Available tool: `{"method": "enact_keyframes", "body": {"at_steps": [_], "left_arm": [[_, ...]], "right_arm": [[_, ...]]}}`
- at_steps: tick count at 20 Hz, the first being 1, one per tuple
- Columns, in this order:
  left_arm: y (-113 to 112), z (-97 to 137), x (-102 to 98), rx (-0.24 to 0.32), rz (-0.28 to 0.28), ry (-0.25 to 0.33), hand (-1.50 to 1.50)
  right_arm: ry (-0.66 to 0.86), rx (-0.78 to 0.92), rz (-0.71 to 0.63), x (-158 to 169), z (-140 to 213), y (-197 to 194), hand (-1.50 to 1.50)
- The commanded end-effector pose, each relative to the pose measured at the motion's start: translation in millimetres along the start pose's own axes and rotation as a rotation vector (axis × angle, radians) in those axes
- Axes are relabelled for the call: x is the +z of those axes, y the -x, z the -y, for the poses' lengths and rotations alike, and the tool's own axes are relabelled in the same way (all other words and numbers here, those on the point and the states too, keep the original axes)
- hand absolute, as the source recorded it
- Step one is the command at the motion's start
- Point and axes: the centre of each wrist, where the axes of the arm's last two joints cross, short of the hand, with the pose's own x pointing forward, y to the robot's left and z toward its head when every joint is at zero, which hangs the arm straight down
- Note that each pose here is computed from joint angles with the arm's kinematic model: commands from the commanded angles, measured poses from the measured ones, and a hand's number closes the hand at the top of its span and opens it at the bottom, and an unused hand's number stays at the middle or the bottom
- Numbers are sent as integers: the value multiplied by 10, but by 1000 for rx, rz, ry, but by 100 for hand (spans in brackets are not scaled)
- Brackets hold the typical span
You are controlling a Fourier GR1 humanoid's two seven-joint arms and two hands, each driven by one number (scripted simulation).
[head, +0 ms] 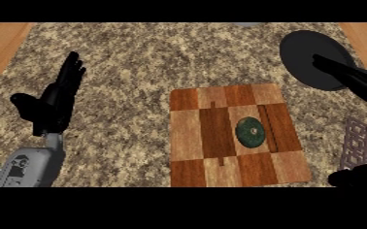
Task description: Pick the squash from the cutting board and place it in the pan
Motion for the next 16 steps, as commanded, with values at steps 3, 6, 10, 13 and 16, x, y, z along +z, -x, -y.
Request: {"method": "enact_keyframes", "body": {"at_steps": [3,6,10,13,16], "left_arm": [[5,-43,-118,-3,2,0,0],[41,-74,77,-9,10,-9,0],[28,10,-86,-7,-1,3,0],[33,101,-52,-13,6,2,0],[14,34,-88,-14,13,-6,0]], "right_arm": [[-51,-31,45,-66,-249,-268,-150],[-103,12,-53,39,-442,-87,-150],[-108,15,-101,-201,-440,-306,-150],[-76,19,-133,-262,-497,-79,-150],[-81,54,-199,-178,-715,-28,-150]]}}
